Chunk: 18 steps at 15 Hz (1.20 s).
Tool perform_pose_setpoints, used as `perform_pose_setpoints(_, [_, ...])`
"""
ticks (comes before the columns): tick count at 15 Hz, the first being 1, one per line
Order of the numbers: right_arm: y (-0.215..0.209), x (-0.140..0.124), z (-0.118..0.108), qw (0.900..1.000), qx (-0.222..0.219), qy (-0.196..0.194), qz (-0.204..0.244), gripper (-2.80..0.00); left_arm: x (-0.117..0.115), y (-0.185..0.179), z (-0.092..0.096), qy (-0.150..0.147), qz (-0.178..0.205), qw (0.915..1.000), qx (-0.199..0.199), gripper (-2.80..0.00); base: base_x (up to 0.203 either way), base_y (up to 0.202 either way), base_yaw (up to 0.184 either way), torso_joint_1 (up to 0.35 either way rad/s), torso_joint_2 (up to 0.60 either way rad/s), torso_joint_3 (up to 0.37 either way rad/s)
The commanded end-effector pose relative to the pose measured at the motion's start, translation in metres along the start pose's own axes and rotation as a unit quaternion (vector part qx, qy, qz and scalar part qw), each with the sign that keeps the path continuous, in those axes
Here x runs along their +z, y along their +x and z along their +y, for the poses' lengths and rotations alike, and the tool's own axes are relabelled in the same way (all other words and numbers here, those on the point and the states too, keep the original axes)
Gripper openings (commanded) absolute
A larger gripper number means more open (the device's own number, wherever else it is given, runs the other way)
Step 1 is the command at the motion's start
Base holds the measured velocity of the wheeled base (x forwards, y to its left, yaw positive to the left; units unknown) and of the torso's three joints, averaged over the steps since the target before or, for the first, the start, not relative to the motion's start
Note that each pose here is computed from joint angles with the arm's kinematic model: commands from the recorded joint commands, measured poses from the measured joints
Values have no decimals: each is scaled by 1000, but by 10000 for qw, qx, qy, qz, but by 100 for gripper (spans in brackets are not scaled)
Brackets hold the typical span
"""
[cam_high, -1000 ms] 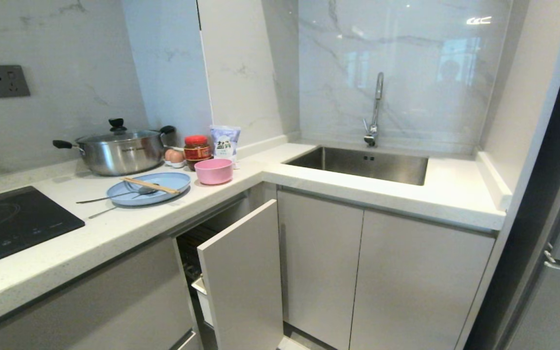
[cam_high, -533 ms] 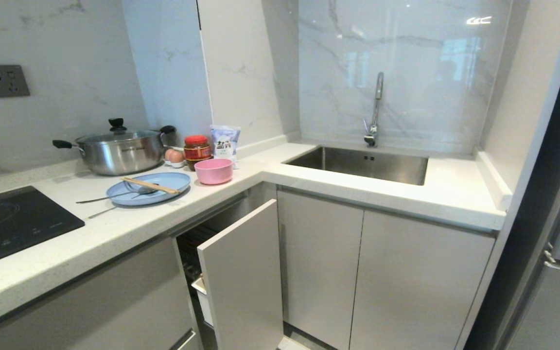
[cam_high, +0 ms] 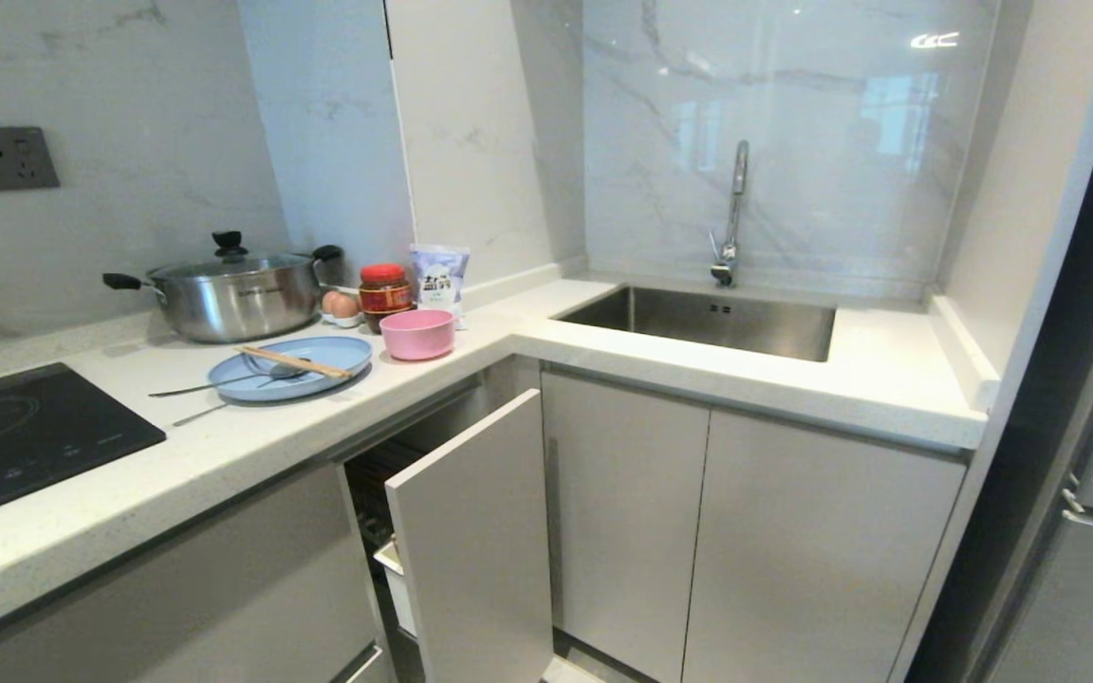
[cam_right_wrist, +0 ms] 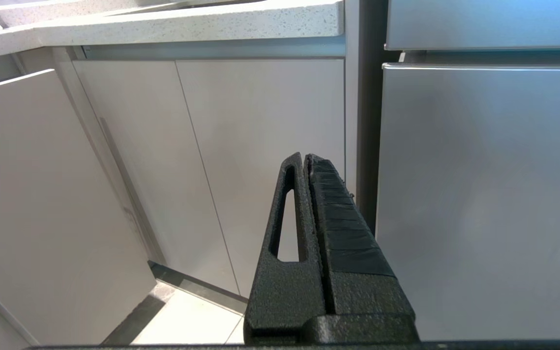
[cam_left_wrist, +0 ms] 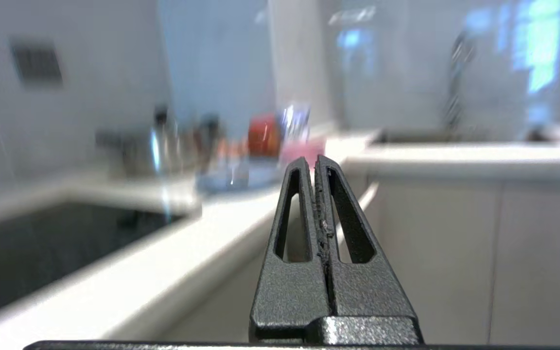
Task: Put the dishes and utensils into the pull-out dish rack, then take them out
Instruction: Open the cupboard
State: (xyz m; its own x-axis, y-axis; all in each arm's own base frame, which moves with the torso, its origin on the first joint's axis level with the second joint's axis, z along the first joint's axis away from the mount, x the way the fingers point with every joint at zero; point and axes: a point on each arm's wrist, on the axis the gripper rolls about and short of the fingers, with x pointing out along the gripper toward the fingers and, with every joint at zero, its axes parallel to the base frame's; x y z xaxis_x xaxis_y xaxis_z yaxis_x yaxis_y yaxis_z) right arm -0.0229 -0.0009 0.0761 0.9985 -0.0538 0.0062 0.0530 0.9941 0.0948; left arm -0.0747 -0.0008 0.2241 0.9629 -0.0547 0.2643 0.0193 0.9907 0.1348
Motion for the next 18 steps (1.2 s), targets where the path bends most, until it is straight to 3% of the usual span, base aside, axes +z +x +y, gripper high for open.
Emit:
perform_pose_setpoints(1, [0,0,0,10000,3,3,-20,-280,56,41,10,-18,101,9994,-337,-280,0,0,0,0,0,0])
perform_pose_setpoints(3, [0,0,0,10000,0,3,-23,-280,86,76,15,80,4,9984,-556,-280,0,0,0,0,0,0])
perform_pose_setpoints(6, [0,0,0,10000,3,3,-23,-280,119,153,21,168,142,9996,-176,-280,0,0,0,0,0,0])
perform_pose_setpoints(8, [0,0,0,10000,3,3,-23,-280,121,207,24,136,475,9987,79,-280,0,0,0,0,0,0])
perform_pose_setpoints(10, [0,0,0,10000,3,3,-17,-280,99,252,23,-29,1189,9926,226,-280,0,0,0,0,0,0])
perform_pose_setpoints(13, [0,0,0,10000,1,3,-17,-280,50,300,13,-586,2537,9655,15,-280,0,0,0,0,0,0])
perform_pose_setpoints(15, [0,0,0,10000,-5,3,-16,-280,25,321,7,-673,3274,9423,-216,-280,0,0,0,0,0,0])
perform_pose_setpoints(18, [0,0,0,10000,0,3,-17,-280,-11,353,-13,-647,3904,9167,-550,-280,0,0,0,0,0,0])
